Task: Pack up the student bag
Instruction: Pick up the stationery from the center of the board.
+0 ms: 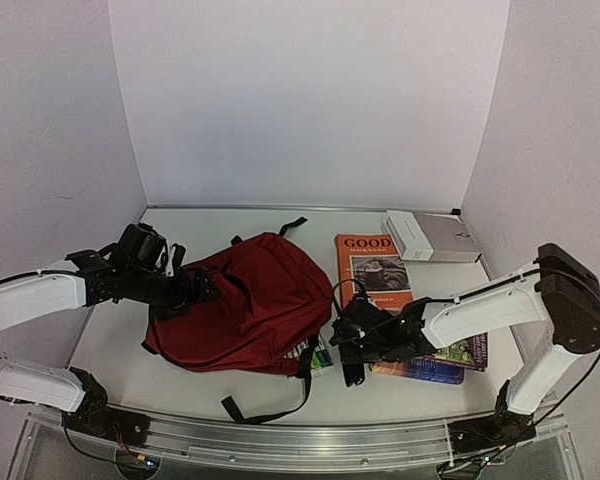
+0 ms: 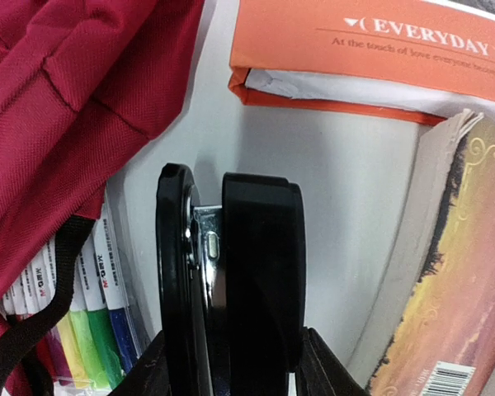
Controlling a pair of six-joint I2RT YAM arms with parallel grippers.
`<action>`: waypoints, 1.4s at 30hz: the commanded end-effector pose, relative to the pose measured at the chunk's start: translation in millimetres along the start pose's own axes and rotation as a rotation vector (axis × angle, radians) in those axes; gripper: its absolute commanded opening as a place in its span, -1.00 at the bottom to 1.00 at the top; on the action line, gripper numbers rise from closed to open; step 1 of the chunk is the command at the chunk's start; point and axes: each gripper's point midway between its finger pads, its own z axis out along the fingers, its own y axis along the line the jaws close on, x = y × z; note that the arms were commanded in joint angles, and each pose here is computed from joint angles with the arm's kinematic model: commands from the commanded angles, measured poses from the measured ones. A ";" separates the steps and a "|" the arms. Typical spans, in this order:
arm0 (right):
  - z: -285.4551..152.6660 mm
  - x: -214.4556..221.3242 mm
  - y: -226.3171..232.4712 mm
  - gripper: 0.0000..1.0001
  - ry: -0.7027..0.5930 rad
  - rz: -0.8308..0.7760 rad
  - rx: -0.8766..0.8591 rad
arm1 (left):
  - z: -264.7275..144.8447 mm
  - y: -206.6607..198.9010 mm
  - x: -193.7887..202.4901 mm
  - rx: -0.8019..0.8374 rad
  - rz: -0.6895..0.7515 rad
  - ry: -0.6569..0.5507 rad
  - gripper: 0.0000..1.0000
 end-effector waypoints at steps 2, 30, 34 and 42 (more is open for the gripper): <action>-31.4 -37.2 4.3 -0.44 -0.125 0.016 -0.053 | -12.1 -50.2 -18.9 0.169 0.118 -0.034 0.99; -216.7 -44.1 151.7 -0.63 -0.005 -0.315 -1.195 | -34.7 -202.4 94.5 0.766 0.623 0.301 0.99; -221.4 -41.5 158.8 -0.64 0.022 -0.336 -1.244 | -43.7 -213.0 99.0 0.841 0.636 0.312 0.99; -238.0 -39.0 164.9 -0.65 0.050 -0.345 -1.343 | -41.1 -214.2 106.6 0.868 0.624 0.370 0.99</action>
